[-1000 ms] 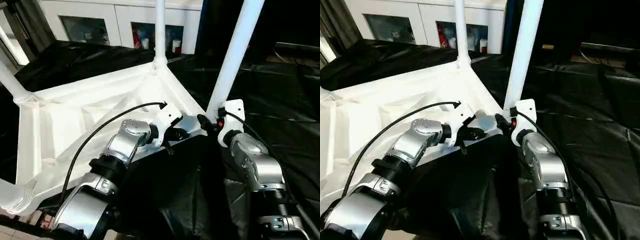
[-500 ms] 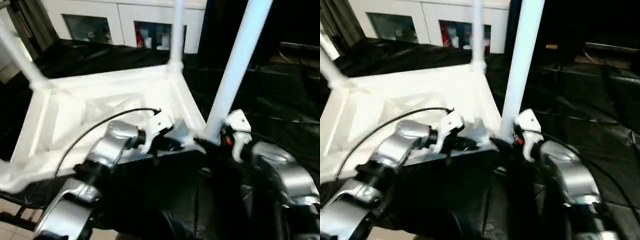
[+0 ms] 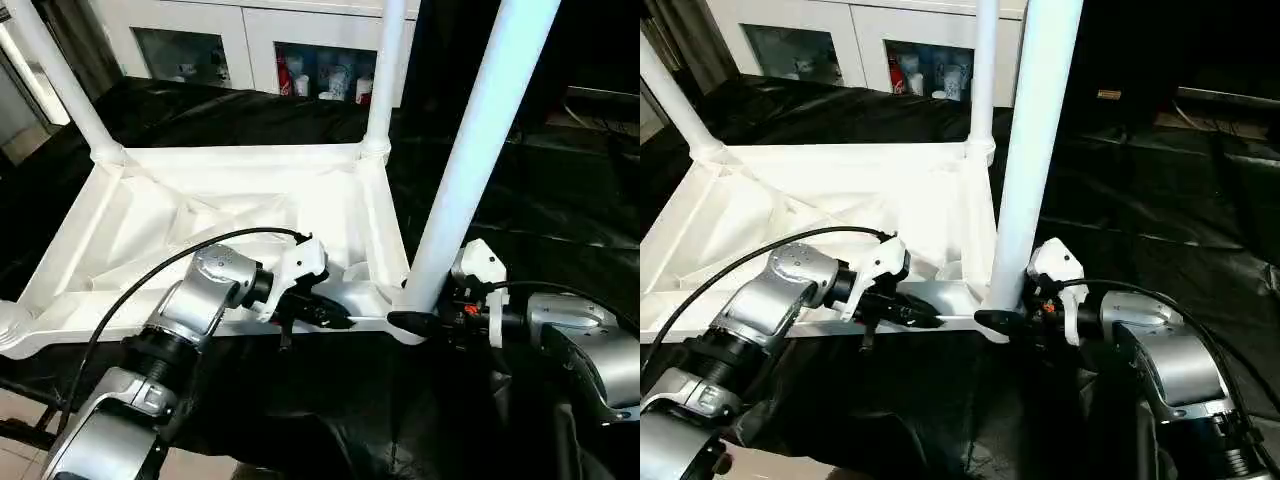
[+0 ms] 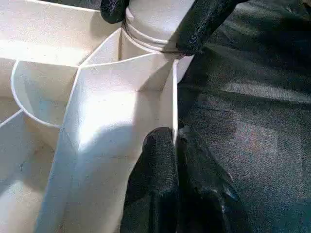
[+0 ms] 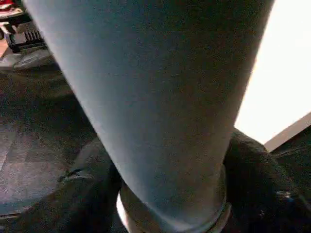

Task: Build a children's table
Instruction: Rotate leg to tighten

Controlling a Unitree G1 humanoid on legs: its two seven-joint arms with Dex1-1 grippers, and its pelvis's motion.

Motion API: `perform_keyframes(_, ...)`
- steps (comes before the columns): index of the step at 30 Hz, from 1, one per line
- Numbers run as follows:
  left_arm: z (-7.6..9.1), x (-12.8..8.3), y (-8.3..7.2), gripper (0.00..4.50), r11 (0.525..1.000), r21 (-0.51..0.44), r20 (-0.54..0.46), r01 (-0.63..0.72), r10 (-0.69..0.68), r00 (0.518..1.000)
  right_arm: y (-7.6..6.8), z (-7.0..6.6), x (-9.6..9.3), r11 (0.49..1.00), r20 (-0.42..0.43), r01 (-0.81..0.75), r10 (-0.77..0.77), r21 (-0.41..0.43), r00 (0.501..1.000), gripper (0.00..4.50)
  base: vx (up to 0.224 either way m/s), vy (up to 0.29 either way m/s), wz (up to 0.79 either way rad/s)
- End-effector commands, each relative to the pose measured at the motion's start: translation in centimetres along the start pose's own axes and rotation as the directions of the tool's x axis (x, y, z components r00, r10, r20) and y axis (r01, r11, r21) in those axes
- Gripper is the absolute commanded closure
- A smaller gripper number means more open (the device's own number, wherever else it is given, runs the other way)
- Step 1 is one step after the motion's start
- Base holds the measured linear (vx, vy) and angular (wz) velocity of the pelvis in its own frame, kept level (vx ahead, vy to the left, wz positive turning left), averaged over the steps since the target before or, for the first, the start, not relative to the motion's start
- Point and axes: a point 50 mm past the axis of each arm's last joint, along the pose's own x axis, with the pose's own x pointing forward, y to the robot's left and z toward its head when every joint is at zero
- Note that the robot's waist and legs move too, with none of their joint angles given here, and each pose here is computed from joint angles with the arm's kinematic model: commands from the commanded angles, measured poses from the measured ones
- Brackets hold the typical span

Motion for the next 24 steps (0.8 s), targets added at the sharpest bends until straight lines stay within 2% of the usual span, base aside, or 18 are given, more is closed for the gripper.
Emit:
perform_keyframes(1,2.8,2.2,-0.9,4.50,0.989,0.104,0.065,0.104,-0.111,0.992,3.0,0.3,2.7,0.978,0.020,-0.209,0.209,-0.004,0.978,1.85,0.000,0.000,0.00)
perform_keyframes(5,2.9,2.4,-0.4,4.50,0.995,0.095,0.079,0.040,-0.048,0.996,3.1,0.1,3.3,0.986,0.029,-0.167,0.167,0.007,0.986,1.90,0.000,0.000,0.00)
perform_keyframes(7,3.0,2.6,0.1,4.50,0.997,0.077,0.088,-0.017,0.011,0.996,2.6,0.1,4.0,0.998,0.049,-0.069,0.068,0.009,0.996,1.90,0.000,0.000,0.00)
perform_keyframes(8,3.3,2.8,0.7,4.50,0.994,0.063,0.096,-0.086,0.079,0.992,1.6,0.1,4.6,0.997,0.063,0.062,-0.065,0.043,0.996,1.91,0.000,0.000,0.00)
perform_keyframes(9,3.3,2.9,0.8,4.50,0.994,0.061,0.096,-0.093,0.087,0.992,1.5,0.1,4.7,0.996,0.063,0.076,-0.079,0.048,0.995,1.91,0.000,0.000,0.00)
perform_keyframes(10,3.8,3.2,1.5,4.50,0.986,0.027,0.114,-0.167,0.163,0.980,0.0,0.0,5.4,0.961,0.074,0.246,-0.256,0.126,0.964,1.91,0.000,0.000,0.00)
perform_keyframes(12,4.2,3.5,2.0,4.50,0.978,0.009,0.121,-0.211,0.208,0.971,-0.8,0.0,5.8,0.923,0.077,0.338,-0.357,0.183,0.931,1.91,0.000,0.000,0.00)
perform_keyframes(13,4.8,4.0,2.5,4.50,0.964,-0.019,0.136,-0.265,0.265,0.955,-1.6,0.1,6.2,0.866,0.077,0.429,-0.461,0.257,0.884,1.91,0.000,0.000,0.00)
perform_keyframes(14,4.8,4.0,2.5,4.50,0.964,-0.019,0.136,-0.265,0.265,0.955,-1.6,0.1,6.2,0.866,0.077,0.429,-0.461,0.257,0.884,1.91,0.000,0.000,0.00)
perform_keyframes(16,5.6,4.9,3.0,4.50,0.942,-0.051,0.160,-0.333,0.337,0.928,-2.2,0.2,7.0,0.790,0.049,0.528,-0.568,0.312,0.821,1.91,0.000,0.000,0.00)
perform_keyframes(18,5.8,5.1,3.0,4.50,0.937,-0.053,0.167,-0.344,0.348,0.922,-2.1,0.3,7.4,0.784,0.043,0.547,-0.582,0.295,0.812,1.91,0.000,0.000,0.00)
perform_keyframes(19,6.1,5.6,2.8,4.50,0.943,-0.044,0.178,-0.330,0.332,0.926,-1.8,0.7,8.0,0.805,0.062,0.542,-0.570,0.241,0.819,1.91,0.000,0.000,0.00)
perform_keyframes(21,6.1,5.7,2.7,4.50,0.945,-0.043,0.181,-0.323,0.326,0.928,-1.6,0.9,8.3,0.816,0.079,0.527,-0.557,0.237,0.827,1.91,0.000,0.000,0.00)
perform_keyframes(22,6.1,5.9,2.5,4.50,0.951,-0.033,0.185,-0.306,0.307,0.934,-1.3,1.2,8.5,0.834,0.096,0.497,-0.530,0.239,0.843,1.35,0.000,0.000,0.00)
perform_keyframes(24,6.0,5.9,2.3,4.50,0.958,-0.017,0.183,-0.287,0.285,0.941,-1.1,1.5,8.6,0.847,0.119,0.465,-0.505,0.258,0.855,1.19,0.000,0.000,0.00)
